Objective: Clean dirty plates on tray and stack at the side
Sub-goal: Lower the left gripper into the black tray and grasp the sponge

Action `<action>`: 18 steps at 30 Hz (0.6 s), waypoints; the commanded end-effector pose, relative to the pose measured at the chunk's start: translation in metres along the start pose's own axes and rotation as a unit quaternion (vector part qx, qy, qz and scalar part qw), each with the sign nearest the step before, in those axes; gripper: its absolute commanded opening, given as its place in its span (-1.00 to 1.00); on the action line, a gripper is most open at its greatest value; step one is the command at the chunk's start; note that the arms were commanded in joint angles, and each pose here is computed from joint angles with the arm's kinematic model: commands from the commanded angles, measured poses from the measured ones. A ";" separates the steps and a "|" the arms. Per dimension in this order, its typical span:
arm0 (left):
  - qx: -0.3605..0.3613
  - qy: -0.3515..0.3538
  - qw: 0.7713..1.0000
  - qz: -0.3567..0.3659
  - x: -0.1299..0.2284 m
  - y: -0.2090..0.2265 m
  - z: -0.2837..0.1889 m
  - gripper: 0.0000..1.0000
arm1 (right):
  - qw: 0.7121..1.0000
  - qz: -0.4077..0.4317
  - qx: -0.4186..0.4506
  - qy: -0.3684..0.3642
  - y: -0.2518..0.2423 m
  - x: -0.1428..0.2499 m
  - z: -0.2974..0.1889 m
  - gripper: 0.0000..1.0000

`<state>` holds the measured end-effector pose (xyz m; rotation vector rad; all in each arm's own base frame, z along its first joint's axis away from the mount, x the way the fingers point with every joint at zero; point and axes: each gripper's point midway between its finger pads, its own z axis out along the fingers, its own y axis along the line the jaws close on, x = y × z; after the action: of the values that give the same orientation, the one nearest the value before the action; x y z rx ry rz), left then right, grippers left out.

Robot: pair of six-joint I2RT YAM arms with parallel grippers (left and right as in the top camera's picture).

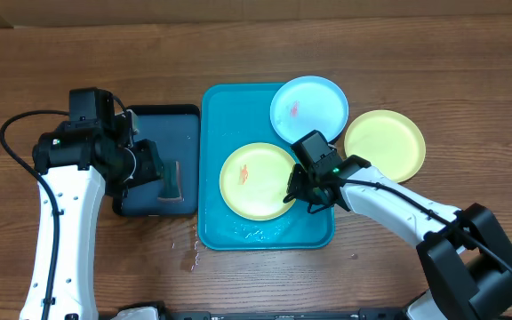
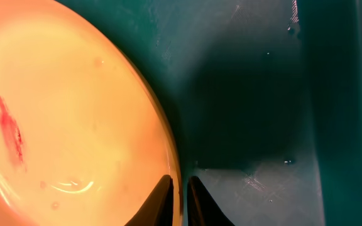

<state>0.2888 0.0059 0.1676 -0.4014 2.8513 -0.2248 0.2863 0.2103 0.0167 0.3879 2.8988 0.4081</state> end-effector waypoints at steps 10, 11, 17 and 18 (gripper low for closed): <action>-0.009 -0.006 0.999 0.036 -0.003 0.002 0.002 0.08 | 1.000 0.003 0.010 -0.022 -0.001 -0.012 0.004 -0.92; -0.009 -0.005 0.999 0.036 -0.002 0.002 0.003 0.08 | 1.000 0.003 0.009 -0.022 -0.001 -0.013 0.004 -0.92; -0.010 0.007 0.999 0.040 0.006 0.002 0.015 0.05 | 1.000 0.003 0.008 -0.023 -0.001 -0.013 0.003 -0.92; -0.010 0.011 0.999 0.042 0.008 0.002 0.019 0.05 | 1.000 0.003 0.009 -0.022 -0.001 -0.013 0.003 -0.92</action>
<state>0.2902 0.0057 0.1583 -0.3320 2.8562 -0.2057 0.2904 0.2095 0.0124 0.3937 2.8870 0.3910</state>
